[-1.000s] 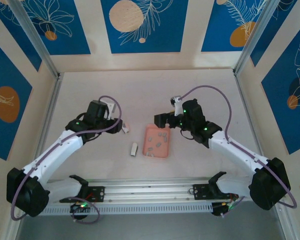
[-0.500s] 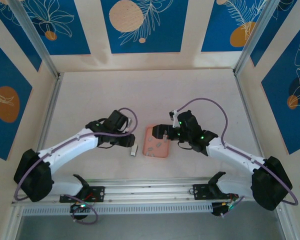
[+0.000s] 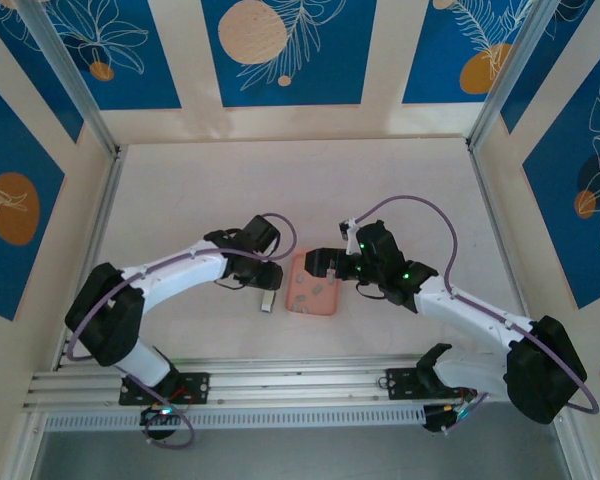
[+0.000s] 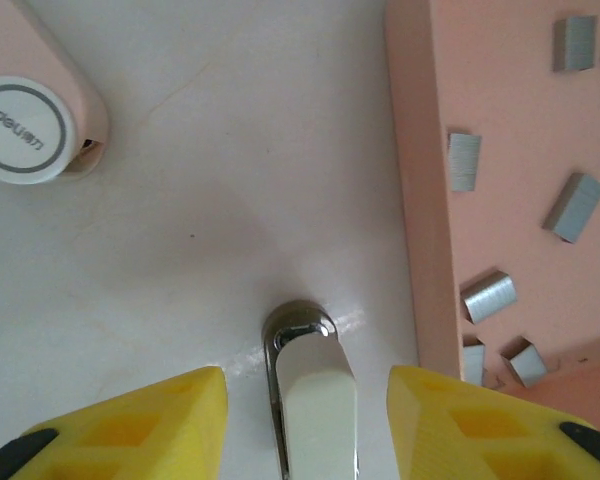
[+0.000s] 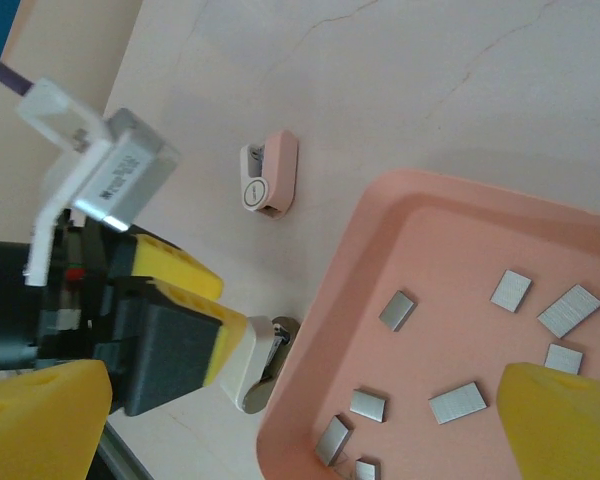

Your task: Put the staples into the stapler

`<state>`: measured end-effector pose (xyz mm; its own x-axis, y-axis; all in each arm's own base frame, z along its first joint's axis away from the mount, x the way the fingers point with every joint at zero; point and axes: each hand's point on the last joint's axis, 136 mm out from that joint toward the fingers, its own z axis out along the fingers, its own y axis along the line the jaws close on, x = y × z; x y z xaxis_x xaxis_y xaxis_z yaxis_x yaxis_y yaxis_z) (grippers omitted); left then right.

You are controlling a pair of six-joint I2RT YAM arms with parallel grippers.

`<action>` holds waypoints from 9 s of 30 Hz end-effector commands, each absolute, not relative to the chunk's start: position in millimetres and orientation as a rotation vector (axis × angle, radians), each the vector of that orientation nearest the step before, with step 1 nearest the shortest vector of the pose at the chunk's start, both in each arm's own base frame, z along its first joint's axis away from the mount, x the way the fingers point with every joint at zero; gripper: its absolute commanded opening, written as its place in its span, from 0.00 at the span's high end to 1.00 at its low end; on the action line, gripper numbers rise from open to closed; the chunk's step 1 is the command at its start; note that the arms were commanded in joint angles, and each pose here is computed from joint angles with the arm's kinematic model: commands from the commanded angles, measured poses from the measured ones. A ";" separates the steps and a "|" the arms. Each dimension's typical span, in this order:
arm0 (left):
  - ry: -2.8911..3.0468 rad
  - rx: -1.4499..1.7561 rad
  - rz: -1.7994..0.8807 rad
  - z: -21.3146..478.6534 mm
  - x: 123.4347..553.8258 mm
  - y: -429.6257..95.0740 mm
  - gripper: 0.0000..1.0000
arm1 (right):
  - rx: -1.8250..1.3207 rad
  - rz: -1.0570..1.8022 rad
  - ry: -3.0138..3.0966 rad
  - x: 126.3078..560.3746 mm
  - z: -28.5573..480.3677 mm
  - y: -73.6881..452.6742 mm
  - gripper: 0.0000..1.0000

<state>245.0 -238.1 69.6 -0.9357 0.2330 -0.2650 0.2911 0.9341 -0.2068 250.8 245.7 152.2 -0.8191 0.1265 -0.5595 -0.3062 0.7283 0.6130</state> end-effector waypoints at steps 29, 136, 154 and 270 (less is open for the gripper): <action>2.940 0.423 -0.384 46.9 239.8 -252.2 0.81 | -0.131 0.923 2.331 243.1 153.3 232.5 0.01; 1.163 1.298 -0.853 241.8 177.2 -308.2 1.00 | -0.312 1.415 2.413 240.8 153.1 243.3 0.23; 1.199 1.264 -0.864 243.1 185.9 -312.6 1.00 | -0.745 1.414 2.086 188.5 230.9 251.7 0.21; 1.847 0.412 -0.349 207.6 296.3 -214.5 0.30 | -0.113 0.693 2.383 306.5 135.0 163.7 0.81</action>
<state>279.6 -252.0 236.1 -0.1333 0.0786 -0.9879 0.6575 0.7529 -0.0288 293.9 207.0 165.2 -0.6025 -0.0898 -0.7931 -0.5959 0.7116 0.3721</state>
